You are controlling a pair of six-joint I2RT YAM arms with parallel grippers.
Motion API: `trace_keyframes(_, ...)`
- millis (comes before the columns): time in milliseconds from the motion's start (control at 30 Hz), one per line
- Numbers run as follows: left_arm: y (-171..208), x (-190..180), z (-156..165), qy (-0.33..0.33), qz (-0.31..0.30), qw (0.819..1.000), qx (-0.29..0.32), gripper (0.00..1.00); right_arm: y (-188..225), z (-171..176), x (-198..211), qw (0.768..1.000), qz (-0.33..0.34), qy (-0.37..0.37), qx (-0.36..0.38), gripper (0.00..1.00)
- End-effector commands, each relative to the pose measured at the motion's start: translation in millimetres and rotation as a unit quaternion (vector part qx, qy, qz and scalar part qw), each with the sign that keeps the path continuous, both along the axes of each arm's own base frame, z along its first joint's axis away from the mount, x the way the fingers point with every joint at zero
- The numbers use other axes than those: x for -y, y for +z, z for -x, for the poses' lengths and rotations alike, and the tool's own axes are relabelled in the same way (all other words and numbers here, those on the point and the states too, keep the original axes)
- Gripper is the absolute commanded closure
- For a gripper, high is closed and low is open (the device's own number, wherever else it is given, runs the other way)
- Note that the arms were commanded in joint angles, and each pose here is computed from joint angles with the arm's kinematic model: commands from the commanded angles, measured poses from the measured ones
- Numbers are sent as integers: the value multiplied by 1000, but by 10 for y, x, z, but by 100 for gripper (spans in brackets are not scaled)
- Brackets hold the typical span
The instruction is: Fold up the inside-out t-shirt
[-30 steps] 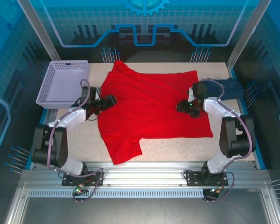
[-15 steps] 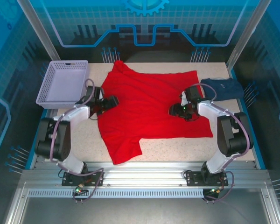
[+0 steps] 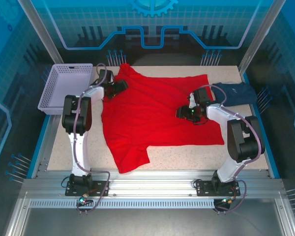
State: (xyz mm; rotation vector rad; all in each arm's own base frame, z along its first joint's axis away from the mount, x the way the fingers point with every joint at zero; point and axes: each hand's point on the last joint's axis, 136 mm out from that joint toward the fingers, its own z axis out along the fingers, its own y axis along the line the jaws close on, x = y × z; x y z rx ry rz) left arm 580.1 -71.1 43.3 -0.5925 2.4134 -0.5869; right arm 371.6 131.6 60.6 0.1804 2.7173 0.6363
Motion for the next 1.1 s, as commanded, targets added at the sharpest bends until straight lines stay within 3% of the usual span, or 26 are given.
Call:
trace_keyframes(0, -279, -70, -25, 4, 7, 998, -59, 14, 48, -67, -32, 1000, 7, 9, 10, 41)
trace_keyframes(167, -415, -199, -142, 18, 12, 997, -80, 14, 102, -75, 64, 1000, 25, 2, 17, 41)
trace_keyframes(633, -242, -463, -412, 34, 19, 997, -65, 14, 141, -248, 339, 998, 47, -29, 15, 41)
trace_keyframes(733, 6, -356, -457, 17, 48, 998, -39, 14, 147, -217, 378, 998, 54, -35, 13, 40)
trace_keyframes(867, 631, -269, -453, 6, 73, 997, 26, 14, 93, -15, 615, 994, 96, -52, -14, 40)
trace_keyframes(1067, 1426, -154, -86, 0, 111, 988, 112, 13, 58, 519, 1205, 982, 115, -141, -56, 40)
